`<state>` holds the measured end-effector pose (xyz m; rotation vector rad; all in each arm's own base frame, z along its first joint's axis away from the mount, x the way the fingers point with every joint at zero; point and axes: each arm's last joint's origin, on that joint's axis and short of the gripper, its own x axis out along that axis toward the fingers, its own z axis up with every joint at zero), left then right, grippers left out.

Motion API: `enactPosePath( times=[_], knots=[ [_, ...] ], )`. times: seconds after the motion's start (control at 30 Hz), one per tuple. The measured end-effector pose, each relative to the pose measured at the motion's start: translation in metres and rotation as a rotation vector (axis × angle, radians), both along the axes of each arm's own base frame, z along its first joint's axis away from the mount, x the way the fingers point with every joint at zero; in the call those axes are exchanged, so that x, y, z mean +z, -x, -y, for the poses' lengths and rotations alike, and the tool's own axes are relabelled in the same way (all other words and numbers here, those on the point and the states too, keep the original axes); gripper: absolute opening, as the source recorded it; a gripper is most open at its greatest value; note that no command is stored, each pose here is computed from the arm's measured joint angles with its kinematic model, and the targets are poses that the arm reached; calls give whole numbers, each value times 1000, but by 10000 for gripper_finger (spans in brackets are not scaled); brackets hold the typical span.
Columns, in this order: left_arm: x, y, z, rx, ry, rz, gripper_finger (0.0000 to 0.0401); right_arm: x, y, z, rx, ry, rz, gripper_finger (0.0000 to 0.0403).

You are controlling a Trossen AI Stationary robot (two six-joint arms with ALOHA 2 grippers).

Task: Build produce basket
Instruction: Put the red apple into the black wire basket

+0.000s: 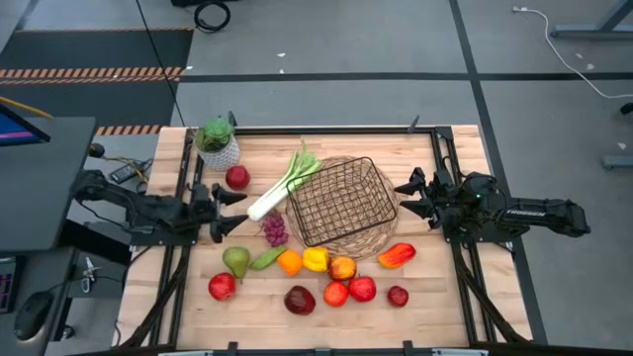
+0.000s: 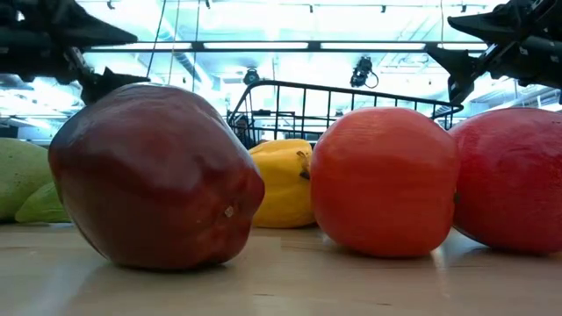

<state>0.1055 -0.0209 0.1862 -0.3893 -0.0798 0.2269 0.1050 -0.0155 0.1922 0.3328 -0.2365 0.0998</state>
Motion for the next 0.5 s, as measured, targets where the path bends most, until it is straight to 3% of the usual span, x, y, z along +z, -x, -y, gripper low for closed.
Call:
enactPosePath(
  times=[0.1,0.17,0.4,0.5],
  knots=[
    [16,-5,-4,43,-2,-114,366,0,0,0,1,0,0,231],
    [21,-9,-5,8,21,-243,362,0,0,0,0,0,0,231],
    [36,-27,8,-365,372,-638,343,0,0,0,0,0,0,231],
    [51,-40,19,-429,410,-759,336,0,0,0,0,0,0,231]
  ],
)
